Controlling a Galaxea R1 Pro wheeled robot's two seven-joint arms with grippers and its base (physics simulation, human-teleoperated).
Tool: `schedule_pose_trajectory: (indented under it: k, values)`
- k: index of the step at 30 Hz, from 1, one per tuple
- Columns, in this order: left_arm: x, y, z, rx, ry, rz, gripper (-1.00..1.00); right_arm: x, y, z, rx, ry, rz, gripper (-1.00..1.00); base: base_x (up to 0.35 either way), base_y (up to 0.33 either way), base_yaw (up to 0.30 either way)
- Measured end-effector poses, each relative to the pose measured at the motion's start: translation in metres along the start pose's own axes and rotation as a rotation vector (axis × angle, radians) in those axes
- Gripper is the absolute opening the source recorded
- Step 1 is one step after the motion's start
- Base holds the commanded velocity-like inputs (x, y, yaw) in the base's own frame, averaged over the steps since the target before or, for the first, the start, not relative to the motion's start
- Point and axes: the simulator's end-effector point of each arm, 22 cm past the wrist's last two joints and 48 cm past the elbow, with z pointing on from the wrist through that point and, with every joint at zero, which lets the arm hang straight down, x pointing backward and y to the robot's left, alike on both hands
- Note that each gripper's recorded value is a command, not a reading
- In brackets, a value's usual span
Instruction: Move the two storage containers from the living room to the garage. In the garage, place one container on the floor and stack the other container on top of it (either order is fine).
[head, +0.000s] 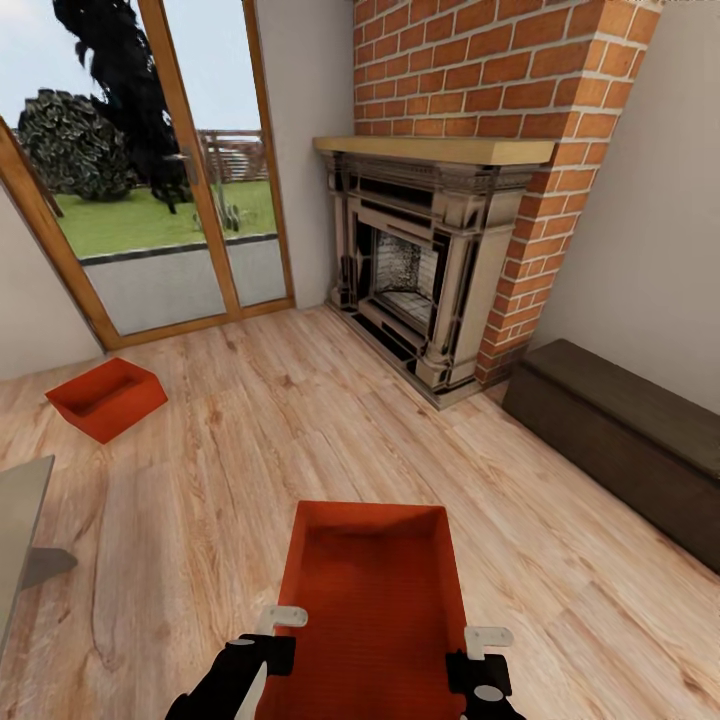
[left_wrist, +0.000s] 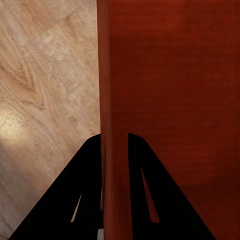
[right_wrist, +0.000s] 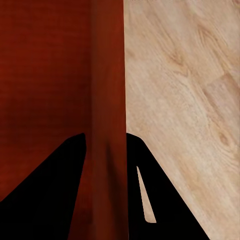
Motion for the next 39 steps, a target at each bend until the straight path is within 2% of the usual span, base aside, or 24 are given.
schedule_pose_trajectory:
  k: [32,39]
  values:
    - [-0.019,0.0,-0.012,-0.002,-0.044,0.002,-1.0,-0.021,-0.002,-0.007,0.001,-0.043,0.009,-1.0,0.0,0.0,-0.001]
    - [-0.018,0.001,-0.012,-0.002,-0.042,0.002,-1.0,-0.02,-0.002,-0.007,0.003,-0.041,0.008,-1.0,0.0,0.0,-0.167]
